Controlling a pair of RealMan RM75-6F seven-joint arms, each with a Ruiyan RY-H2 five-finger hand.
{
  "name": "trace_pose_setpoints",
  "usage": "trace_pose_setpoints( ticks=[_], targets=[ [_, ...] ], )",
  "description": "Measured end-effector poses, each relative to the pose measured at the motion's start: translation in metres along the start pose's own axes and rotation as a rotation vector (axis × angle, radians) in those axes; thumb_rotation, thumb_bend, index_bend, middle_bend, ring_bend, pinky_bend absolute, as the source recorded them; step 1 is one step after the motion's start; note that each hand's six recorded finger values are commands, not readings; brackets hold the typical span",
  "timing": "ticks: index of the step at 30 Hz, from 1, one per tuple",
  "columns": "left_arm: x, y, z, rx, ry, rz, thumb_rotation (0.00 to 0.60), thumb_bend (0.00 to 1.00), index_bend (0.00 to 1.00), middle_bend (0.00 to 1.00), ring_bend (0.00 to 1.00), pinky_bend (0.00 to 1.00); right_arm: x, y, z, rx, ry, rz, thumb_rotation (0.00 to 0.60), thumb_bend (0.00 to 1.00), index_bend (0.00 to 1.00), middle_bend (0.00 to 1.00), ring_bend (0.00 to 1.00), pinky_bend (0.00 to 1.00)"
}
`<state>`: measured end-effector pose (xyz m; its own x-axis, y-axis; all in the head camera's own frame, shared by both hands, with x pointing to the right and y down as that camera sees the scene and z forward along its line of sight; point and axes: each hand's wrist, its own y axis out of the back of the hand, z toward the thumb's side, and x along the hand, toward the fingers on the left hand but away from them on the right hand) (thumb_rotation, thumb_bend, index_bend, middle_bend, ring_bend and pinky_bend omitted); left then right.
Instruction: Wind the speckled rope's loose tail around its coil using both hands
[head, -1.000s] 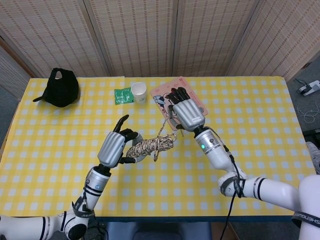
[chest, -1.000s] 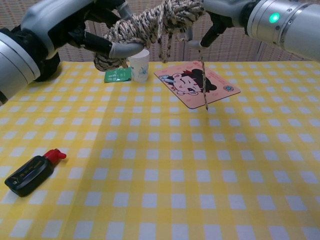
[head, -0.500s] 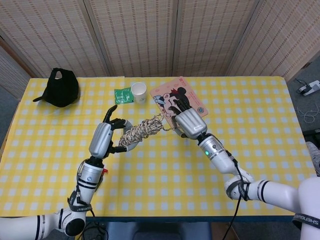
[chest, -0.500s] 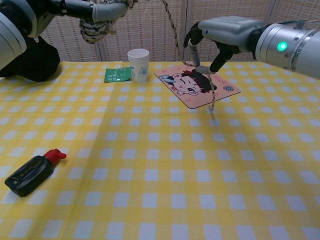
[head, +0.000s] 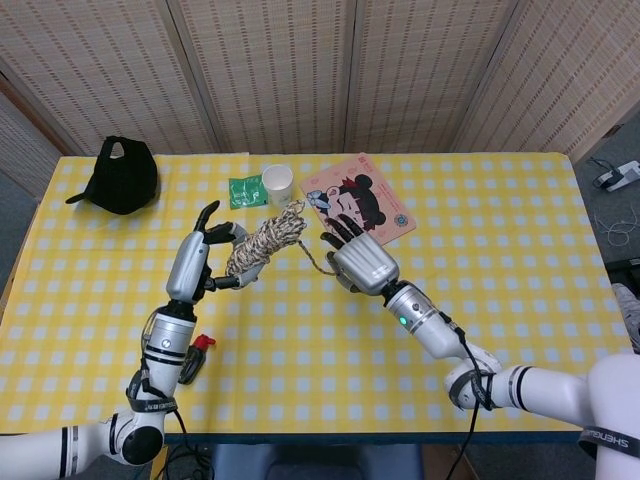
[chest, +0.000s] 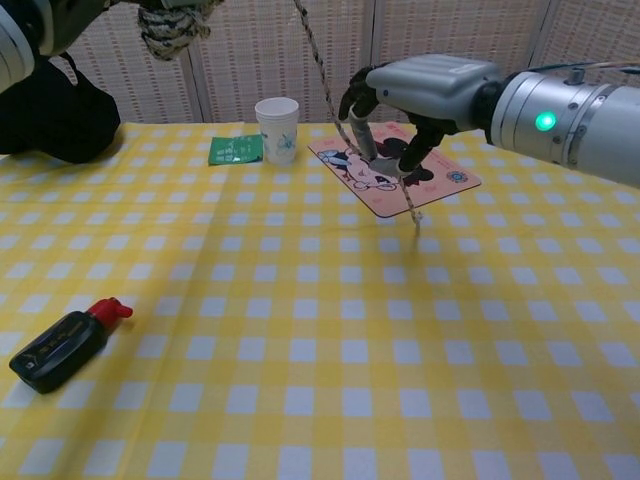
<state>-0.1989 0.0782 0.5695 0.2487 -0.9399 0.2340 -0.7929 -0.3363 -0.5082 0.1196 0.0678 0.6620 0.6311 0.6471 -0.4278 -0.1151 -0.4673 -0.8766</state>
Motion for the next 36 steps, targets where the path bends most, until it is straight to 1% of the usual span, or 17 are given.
trace_pose_setpoints(
  ticks=[2,5,9,12,15,18,25,32,34,36],
  targets=[
    [0.001,0.002,-0.002,0.037,0.01,0.012,0.527,0.29,0.76,0.74,0.5,0.0,0.001,0.003,0.004,-0.002,0.007,-0.016,0.6,0.56,0.64,0.2,0.0,0.0],
    [0.004,0.005,-0.008,0.122,0.022,0.046,0.526,0.29,0.76,0.74,0.5,0.0,0.004,0.006,0.008,-0.001,0.007,-0.04,0.6,0.56,0.64,0.2,0.0,0.0],
    [0.01,0.013,-0.021,0.269,0.041,0.113,0.522,0.29,0.76,0.74,0.5,0.0,0.008,0.011,0.012,0.002,-0.002,-0.079,0.6,0.56,0.64,0.2,0.0,0.0],
    [0.013,0.016,-0.031,0.354,0.057,0.153,0.522,0.29,0.76,0.75,0.5,0.0,0.011,0.015,0.016,0.003,-0.008,-0.113,0.6,0.56,0.64,0.2,0.0,0.0],
    [0.015,0.019,-0.039,0.422,0.071,0.182,0.523,0.29,0.76,0.75,0.5,0.0,0.013,0.021,0.022,-0.003,-0.013,-0.155,0.6,0.56,0.64,0.2,0.0,0.0],
    [0.016,0.021,-0.043,0.464,0.08,0.199,0.522,0.29,0.76,0.75,0.51,0.0,0.013,0.029,0.028,-0.01,-0.008,-0.189,0.6,0.57,0.64,0.2,0.0,0.0],
    [0.016,0.02,-0.051,0.543,0.09,0.185,0.521,0.29,0.76,0.76,0.51,0.0,0.008,0.048,0.041,-0.029,0.031,-0.217,0.6,0.57,0.64,0.19,0.0,0.0],
    [0.01,0.006,-0.054,0.641,0.062,0.134,0.528,0.29,0.76,0.76,0.51,0.0,-0.002,0.063,0.054,-0.064,0.054,-0.221,0.6,0.57,0.64,0.19,0.0,0.0],
    [0.008,0.001,-0.053,0.644,0.055,0.124,0.529,0.29,0.76,0.76,0.51,0.0,-0.004,0.065,0.057,-0.062,0.055,-0.22,0.6,0.57,0.64,0.19,0.0,0.0],
    [0.008,0.0,-0.053,0.619,0.055,0.123,0.529,0.29,0.76,0.76,0.51,0.0,-0.006,0.065,0.057,-0.056,0.049,-0.218,0.6,0.57,0.64,0.19,0.0,0.0]
  ],
)
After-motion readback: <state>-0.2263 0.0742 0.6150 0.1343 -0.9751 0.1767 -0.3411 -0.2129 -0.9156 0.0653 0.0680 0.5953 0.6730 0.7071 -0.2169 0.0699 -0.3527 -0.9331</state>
